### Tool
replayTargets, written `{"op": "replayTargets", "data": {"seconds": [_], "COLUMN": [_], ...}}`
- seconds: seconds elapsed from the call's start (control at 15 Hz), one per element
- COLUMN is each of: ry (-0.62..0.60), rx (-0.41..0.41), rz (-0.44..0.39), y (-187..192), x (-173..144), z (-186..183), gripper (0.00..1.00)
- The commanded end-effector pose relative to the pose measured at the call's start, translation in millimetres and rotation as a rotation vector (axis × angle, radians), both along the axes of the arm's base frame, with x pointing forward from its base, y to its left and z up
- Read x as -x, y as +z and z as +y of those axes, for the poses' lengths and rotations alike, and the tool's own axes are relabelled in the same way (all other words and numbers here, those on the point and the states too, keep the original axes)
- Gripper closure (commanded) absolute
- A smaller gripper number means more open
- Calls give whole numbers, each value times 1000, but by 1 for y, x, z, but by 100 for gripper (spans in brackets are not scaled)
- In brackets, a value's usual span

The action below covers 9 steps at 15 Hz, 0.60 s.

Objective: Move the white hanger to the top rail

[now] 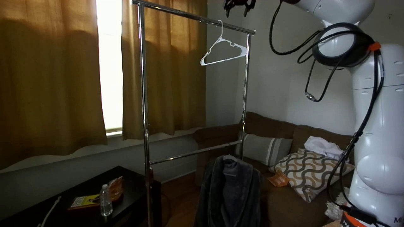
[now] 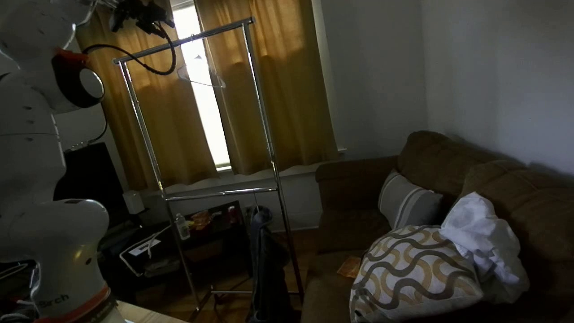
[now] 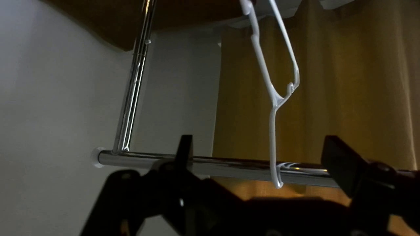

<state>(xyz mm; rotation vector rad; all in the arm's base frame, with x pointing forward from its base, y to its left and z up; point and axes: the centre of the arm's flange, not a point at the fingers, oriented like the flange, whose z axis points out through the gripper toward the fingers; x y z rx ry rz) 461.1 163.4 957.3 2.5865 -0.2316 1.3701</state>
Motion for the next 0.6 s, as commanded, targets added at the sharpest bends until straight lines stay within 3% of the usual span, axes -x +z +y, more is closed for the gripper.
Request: {"op": "replayTargets", "data": {"seconds": [0.0, 0.53], "ry": [3, 10], "rx": [-10, -22], "rz": [0, 1], "y": [0, -1], "x": [1, 1], "z": [3, 7], "gripper": [0, 0]}}
